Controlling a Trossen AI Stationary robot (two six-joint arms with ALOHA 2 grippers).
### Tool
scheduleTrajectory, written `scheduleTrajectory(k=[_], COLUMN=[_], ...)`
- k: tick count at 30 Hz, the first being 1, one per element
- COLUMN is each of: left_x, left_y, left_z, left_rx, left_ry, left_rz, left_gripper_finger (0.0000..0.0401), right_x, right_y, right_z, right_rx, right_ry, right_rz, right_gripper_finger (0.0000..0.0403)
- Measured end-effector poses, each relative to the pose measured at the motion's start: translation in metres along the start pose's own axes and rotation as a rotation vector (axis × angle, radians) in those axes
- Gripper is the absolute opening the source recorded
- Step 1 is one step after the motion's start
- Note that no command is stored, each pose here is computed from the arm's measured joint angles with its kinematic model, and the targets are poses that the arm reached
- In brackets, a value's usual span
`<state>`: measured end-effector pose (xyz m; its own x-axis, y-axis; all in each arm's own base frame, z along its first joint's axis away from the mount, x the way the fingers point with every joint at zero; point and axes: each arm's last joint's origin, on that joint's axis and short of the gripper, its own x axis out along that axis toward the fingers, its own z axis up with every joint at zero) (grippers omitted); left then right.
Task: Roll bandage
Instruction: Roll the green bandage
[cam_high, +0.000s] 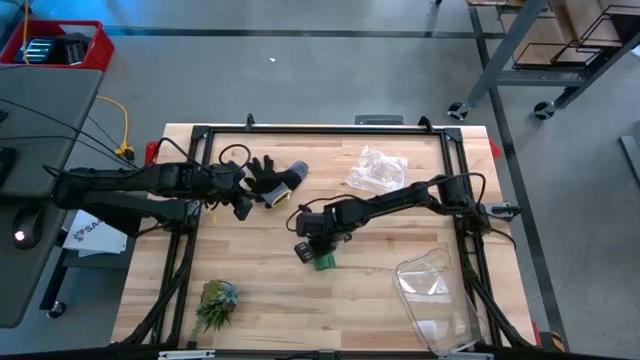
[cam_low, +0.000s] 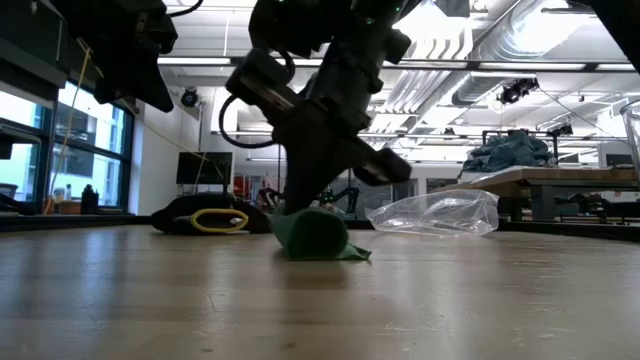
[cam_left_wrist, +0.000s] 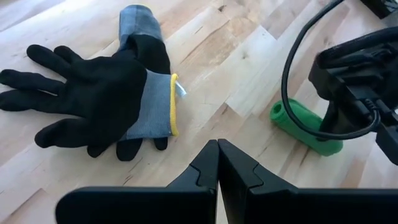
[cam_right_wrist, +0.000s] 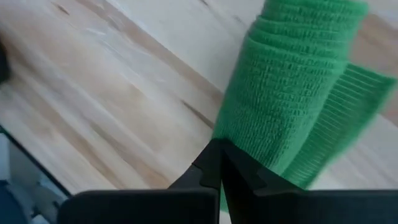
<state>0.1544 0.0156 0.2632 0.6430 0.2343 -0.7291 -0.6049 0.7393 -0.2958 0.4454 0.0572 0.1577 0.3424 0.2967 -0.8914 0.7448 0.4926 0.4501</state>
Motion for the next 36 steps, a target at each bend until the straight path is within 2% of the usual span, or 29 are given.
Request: scheduleTrajectory(k=[10,19,25,28,33,36], left_x=[0.0,0.0,0.0,0.0,0.0,0.0], left_y=[0.0,0.0,-0.001,-0.003,-0.003,-0.003], left_z=[0.0,0.0,0.001,0.003,0.005,0.005], left_rx=[-0.013,-0.038,-0.043,-0.048,-0.052,-0.052], left_ry=[-0.002,-0.004,-0.017,-0.036,-0.066,-0.069], left_rz=[-0.001,-0.002,-0.009,-0.024,-0.014,-0.01], left_gripper_finger=[0.0,0.0,0.0,0.0,0.0,0.0], right_x=[-0.026,-0.03,-0.065,-0.082,-0.086,-0.073], right_y=[-0.01,-0.026,-0.032,-0.027,-0.003,0.01], right_z=[-0.01,-0.023,-0.024,-0.02,-0.002,0.006], right_rx=[-0.023,-0.052,-0.076,-0.127,-0.258,-0.258], right_ry=[-0.016,0.058,0.009,-0.016,-0.05,-0.049], right_rz=[-0.162,-0.371,-0.447,-0.356,-0.003,0.151], right_gripper_finger=[0.0,0.0,0.0,0.0,0.0,0.0])
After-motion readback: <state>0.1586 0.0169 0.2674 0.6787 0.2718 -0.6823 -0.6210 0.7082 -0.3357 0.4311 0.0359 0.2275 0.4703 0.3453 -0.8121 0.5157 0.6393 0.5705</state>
